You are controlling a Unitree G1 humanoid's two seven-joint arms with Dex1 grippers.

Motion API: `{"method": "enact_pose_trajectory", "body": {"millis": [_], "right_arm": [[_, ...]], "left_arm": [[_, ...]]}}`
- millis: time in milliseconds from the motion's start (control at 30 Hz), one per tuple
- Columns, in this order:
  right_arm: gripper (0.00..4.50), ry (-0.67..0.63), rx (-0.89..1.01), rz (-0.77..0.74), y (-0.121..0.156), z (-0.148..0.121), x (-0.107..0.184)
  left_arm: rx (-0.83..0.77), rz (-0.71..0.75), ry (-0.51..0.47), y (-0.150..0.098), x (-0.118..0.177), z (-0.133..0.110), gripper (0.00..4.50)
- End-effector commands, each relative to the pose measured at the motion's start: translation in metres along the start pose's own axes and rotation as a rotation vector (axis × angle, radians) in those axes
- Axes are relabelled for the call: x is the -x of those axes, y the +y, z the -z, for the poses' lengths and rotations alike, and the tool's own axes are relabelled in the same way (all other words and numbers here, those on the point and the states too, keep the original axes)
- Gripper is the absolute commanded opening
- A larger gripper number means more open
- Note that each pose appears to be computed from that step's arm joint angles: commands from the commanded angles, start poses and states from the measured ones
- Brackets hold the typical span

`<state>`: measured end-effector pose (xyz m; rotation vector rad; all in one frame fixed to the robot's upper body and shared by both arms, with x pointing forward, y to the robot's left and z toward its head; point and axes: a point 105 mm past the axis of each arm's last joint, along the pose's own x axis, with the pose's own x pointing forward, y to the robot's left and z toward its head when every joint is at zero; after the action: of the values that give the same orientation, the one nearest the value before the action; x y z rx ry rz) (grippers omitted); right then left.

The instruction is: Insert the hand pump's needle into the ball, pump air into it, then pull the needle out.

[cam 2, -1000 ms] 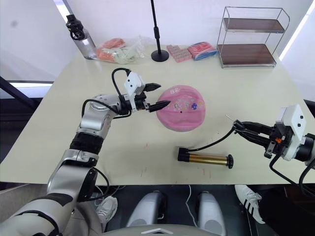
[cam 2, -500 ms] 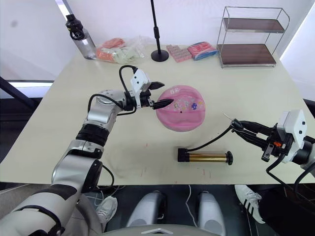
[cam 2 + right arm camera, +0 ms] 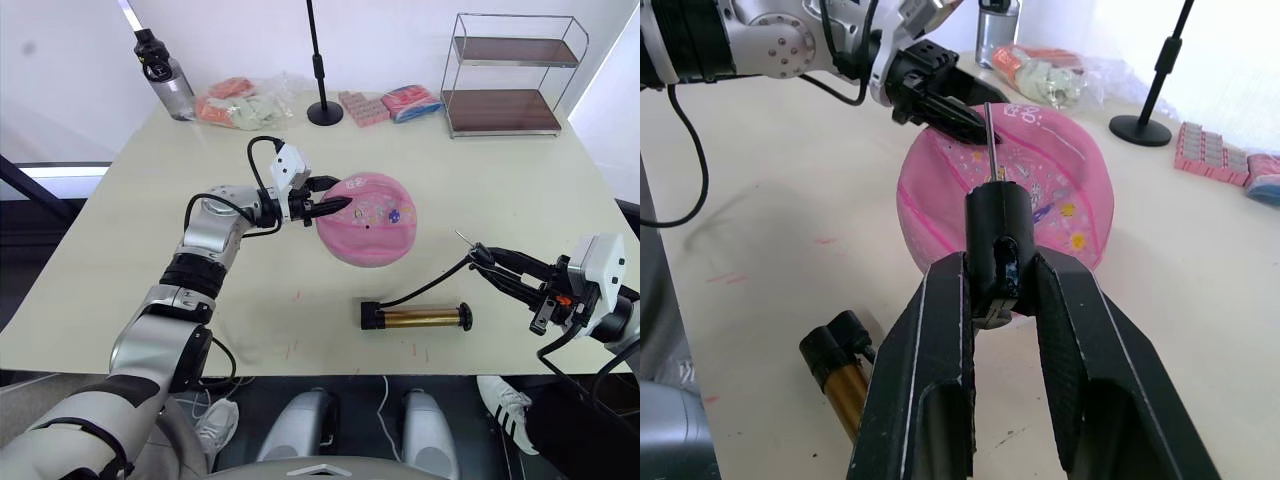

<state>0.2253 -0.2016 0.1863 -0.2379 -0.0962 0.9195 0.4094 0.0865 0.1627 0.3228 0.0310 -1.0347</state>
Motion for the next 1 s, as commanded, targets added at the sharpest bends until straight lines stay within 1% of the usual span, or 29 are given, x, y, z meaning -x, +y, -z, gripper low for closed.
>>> {"method": "enact_pose_trajectory", "body": {"millis": [33, 100, 167, 333, 567, 833, 1000], "right_arm": [[0.33, -0.024, 0.046, 0.011, -0.001, -0.009, 0.002], [0.33, -0.014, 0.037, 0.020, -0.002, -0.007, -0.001], [0.33, -0.018, 0.017, 0.025, -0.003, -0.008, -0.005], [0.33, 0.030, -0.054, 0.035, -0.006, -0.008, -0.023], [0.33, 0.172, -0.097, 0.020, -0.014, -0.013, -0.050], [0.33, 0.359, -0.123, -0.026, -0.018, -0.007, -0.061], [0.33, 0.457, -0.142, -0.038, -0.028, -0.007, -0.073]], "left_arm": [[-0.022, -0.046, -0.054, 0.008, 0.003, -0.017, 0.67], [-0.011, -0.055, -0.066, 0.008, 0.002, -0.018, 0.25], [-0.006, -0.055, -0.073, 0.005, 0.001, -0.018, 0.04], [0.021, -0.092, -0.104, -0.003, -0.002, -0.018, 0.04], [0.014, -0.160, -0.108, -0.016, -0.004, -0.009, 0.04], [0.001, -0.204, -0.112, -0.027, -0.008, -0.004, 0.04], [-0.005, -0.210, -0.104, -0.032, -0.010, 0.003, 0.04]]}}
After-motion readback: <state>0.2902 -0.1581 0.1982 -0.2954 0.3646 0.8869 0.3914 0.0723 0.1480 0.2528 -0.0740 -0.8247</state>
